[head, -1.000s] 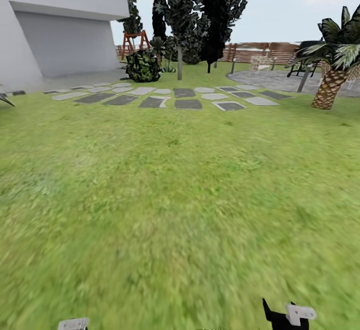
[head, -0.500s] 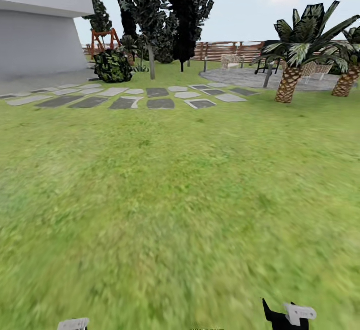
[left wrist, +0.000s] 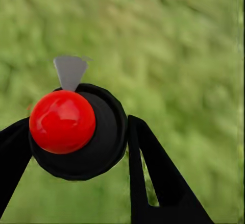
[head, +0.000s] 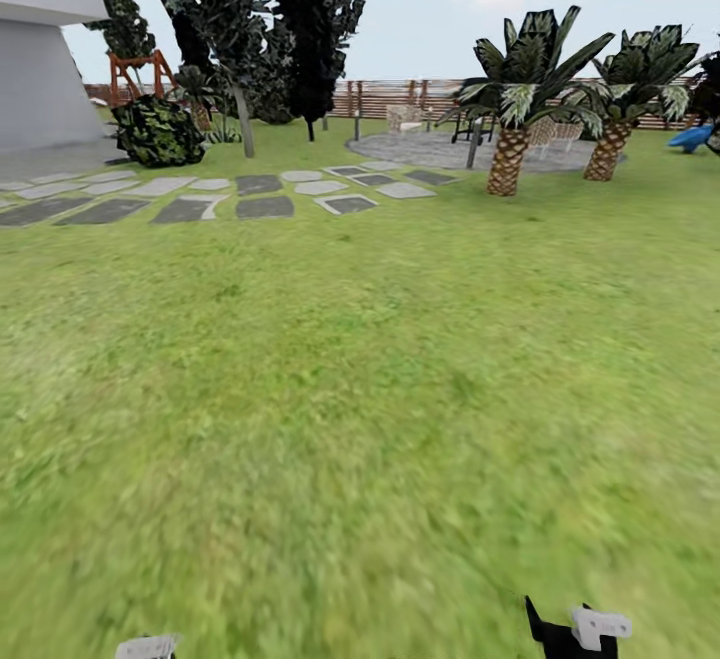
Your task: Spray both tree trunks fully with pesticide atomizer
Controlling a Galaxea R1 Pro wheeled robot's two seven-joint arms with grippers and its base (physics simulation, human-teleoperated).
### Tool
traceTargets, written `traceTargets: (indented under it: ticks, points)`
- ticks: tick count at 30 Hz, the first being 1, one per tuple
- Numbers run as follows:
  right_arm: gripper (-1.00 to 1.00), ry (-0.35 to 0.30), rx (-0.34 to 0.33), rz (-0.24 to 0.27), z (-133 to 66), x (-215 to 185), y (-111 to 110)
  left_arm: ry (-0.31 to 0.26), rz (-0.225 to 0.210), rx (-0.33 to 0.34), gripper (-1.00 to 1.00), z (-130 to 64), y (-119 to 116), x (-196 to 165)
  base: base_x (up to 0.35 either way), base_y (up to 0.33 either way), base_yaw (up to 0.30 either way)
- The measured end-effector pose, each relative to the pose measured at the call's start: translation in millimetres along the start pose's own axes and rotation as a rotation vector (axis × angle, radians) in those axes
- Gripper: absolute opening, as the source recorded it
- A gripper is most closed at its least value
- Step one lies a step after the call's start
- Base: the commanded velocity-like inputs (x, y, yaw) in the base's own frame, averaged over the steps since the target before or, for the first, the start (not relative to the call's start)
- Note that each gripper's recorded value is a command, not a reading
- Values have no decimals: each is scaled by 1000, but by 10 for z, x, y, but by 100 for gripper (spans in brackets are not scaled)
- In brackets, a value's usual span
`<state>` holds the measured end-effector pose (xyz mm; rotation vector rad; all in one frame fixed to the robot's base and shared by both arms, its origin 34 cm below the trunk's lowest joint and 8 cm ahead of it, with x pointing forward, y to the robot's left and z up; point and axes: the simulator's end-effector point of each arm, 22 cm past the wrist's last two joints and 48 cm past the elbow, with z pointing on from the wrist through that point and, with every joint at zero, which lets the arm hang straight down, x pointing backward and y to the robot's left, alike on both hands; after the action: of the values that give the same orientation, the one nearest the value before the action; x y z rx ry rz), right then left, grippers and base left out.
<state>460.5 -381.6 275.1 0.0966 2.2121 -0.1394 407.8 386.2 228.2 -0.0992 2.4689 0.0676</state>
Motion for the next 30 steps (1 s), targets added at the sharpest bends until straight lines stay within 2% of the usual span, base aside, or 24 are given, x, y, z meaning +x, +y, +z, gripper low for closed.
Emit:
traceTargets:
  ticks: [30]
  points:
    - [100, 12, 0, -1, -2, 56, -1, 12, 0, -2, -100, 4, 5, 53, 0, -273, -283]
